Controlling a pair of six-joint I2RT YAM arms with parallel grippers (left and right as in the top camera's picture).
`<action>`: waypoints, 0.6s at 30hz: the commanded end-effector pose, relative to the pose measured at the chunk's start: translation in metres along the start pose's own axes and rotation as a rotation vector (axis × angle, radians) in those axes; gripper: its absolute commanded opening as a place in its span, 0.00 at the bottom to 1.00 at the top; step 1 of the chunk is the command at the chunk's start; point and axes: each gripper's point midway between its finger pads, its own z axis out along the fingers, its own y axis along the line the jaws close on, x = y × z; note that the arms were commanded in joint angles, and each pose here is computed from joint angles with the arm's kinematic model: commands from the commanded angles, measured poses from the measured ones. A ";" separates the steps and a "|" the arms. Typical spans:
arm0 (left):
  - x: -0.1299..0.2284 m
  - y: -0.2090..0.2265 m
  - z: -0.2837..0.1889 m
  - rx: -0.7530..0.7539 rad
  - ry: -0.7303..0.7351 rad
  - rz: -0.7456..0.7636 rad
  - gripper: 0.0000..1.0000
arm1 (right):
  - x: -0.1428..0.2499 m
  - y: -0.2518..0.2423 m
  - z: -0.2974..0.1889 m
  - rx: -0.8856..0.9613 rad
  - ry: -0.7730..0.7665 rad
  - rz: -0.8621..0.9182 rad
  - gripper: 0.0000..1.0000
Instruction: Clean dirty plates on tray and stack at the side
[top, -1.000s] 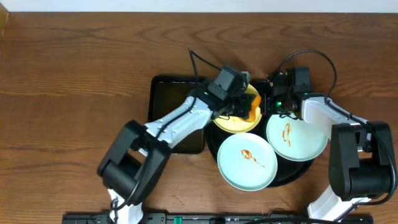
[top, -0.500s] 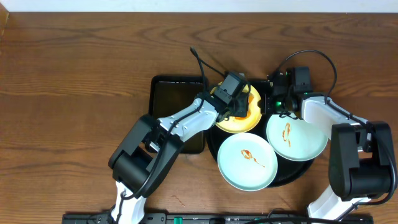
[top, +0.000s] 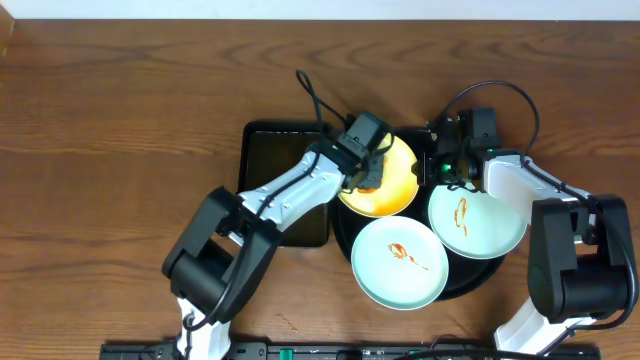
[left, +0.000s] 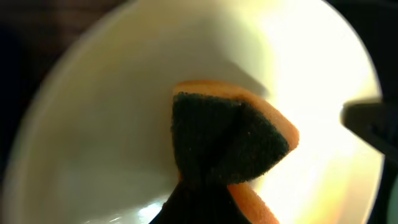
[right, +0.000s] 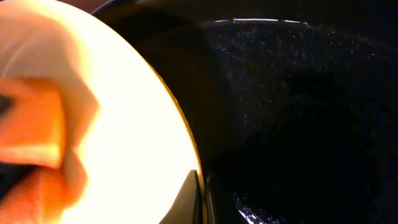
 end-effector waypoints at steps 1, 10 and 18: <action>-0.004 0.020 -0.016 -0.073 -0.019 0.015 0.07 | 0.002 -0.005 0.004 0.026 0.011 0.007 0.01; -0.019 0.028 -0.101 -0.054 -0.091 -0.003 0.07 | -0.002 -0.004 0.004 0.024 -0.003 -0.002 0.03; -0.017 0.121 -0.118 -0.192 -0.035 -0.194 0.07 | 0.000 -0.002 0.006 0.022 0.000 -0.015 0.14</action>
